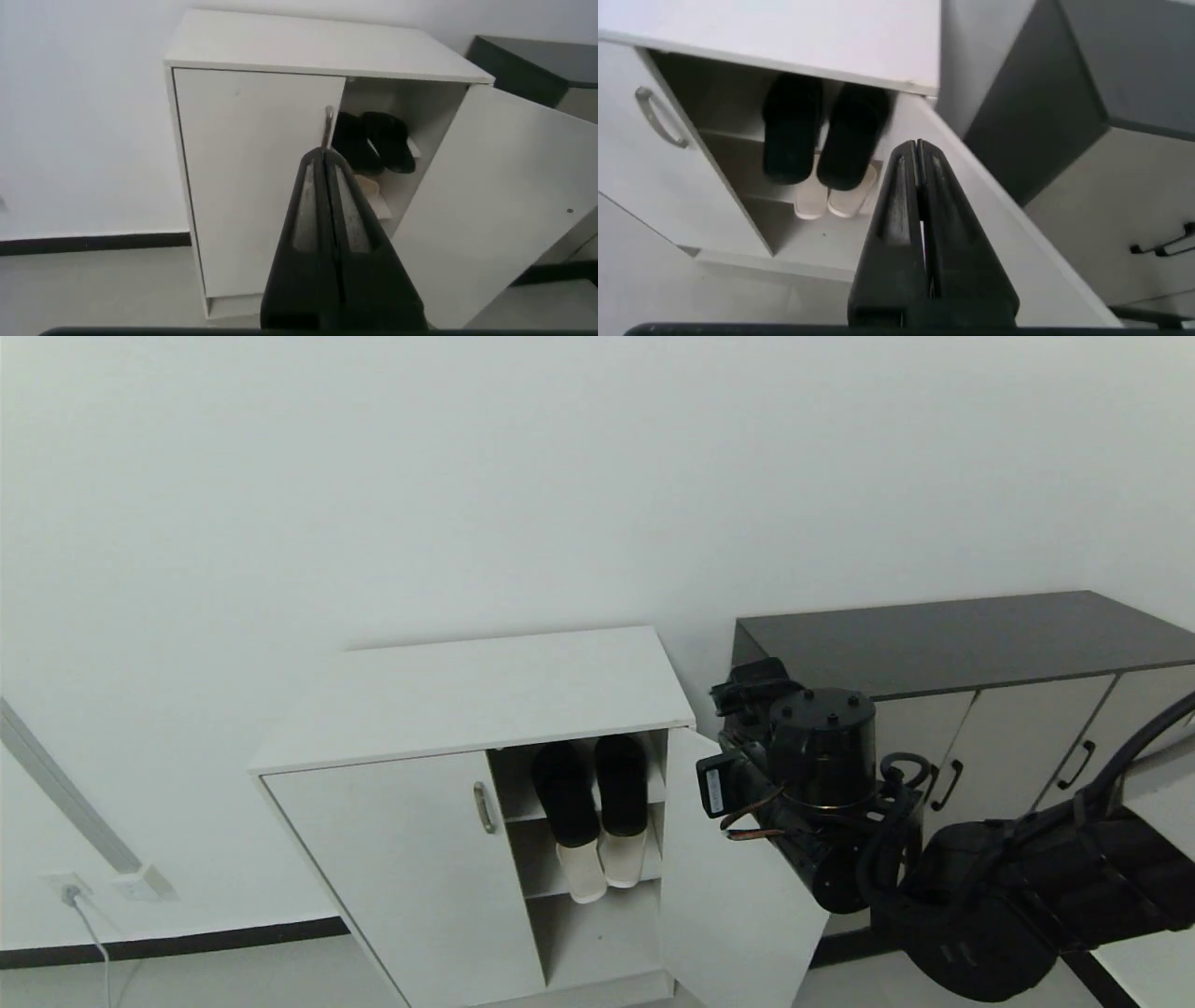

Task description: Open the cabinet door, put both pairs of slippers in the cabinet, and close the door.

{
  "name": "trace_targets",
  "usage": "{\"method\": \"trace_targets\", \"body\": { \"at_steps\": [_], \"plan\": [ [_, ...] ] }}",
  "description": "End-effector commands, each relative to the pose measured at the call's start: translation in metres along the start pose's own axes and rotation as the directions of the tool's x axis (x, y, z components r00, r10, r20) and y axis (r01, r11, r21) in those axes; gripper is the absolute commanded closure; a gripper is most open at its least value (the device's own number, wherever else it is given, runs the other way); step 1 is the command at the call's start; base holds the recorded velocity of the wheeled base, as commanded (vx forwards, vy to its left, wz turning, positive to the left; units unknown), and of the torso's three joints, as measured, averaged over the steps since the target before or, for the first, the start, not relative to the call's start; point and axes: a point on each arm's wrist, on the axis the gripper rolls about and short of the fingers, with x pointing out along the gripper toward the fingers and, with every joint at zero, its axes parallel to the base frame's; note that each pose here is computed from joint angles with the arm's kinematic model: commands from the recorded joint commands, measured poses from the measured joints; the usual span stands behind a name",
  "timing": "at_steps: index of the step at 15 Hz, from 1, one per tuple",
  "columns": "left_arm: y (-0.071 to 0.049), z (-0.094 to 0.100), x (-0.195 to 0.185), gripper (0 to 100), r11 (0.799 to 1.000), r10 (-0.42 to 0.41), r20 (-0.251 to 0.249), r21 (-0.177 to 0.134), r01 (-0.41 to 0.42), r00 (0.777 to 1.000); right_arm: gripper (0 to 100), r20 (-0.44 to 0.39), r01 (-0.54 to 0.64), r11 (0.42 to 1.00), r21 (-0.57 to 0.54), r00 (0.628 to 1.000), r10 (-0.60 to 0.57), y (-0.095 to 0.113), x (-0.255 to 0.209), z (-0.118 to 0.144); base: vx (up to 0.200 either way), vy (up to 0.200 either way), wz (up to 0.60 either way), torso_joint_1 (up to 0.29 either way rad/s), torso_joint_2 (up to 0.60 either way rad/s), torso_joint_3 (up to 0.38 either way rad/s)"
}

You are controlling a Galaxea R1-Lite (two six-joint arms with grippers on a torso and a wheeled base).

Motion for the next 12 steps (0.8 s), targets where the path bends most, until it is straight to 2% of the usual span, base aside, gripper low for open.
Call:
{"method": "trace_targets", "body": {
  "at_steps": [1, 3, 11, 12],
  "plan": [
    [0.0, 0.0, 0.0, 100, 1.0, 0.001, 0.001, -0.001, -0.001, 1.0, 100, -0.001, 0.007, 1.0, -0.003, 1.0, -0.007, -0.001, 0.003, -0.002, 0.0, 0.0, 0.0, 0.0, 0.0, 0.0],
    [0.0, 0.0, 0.0, 100, 1.0, 0.001, 0.001, -0.001, -0.001, 1.0, 100, 0.004, 0.011, 1.0, 0.0, 1.0, -0.011, -0.002, 0.005, -0.002, 0.0, 0.0, 0.0, 0.0, 0.0, 0.0],
    [0.0, 0.0, 0.0, 100, 1.0, 0.001, 0.001, -0.001, -0.001, 1.0, 100, -0.001, 0.055, 0.998, -0.014, 0.998, -0.055, -0.015, 0.014, -0.003, -0.2, 0.0, 0.0, 0.001, 0.0, 0.002],
    [0.0, 0.0, 0.0, 100, 1.0, 0.001, 0.002, -0.001, -0.001, 1.0, 100, 0.009, 0.083, 0.997, -0.001, 0.997, -0.083, -0.023, 0.021, 0.002, 0.0, 0.0, 0.0, 0.0, 0.0, 0.0]
  ]
}}
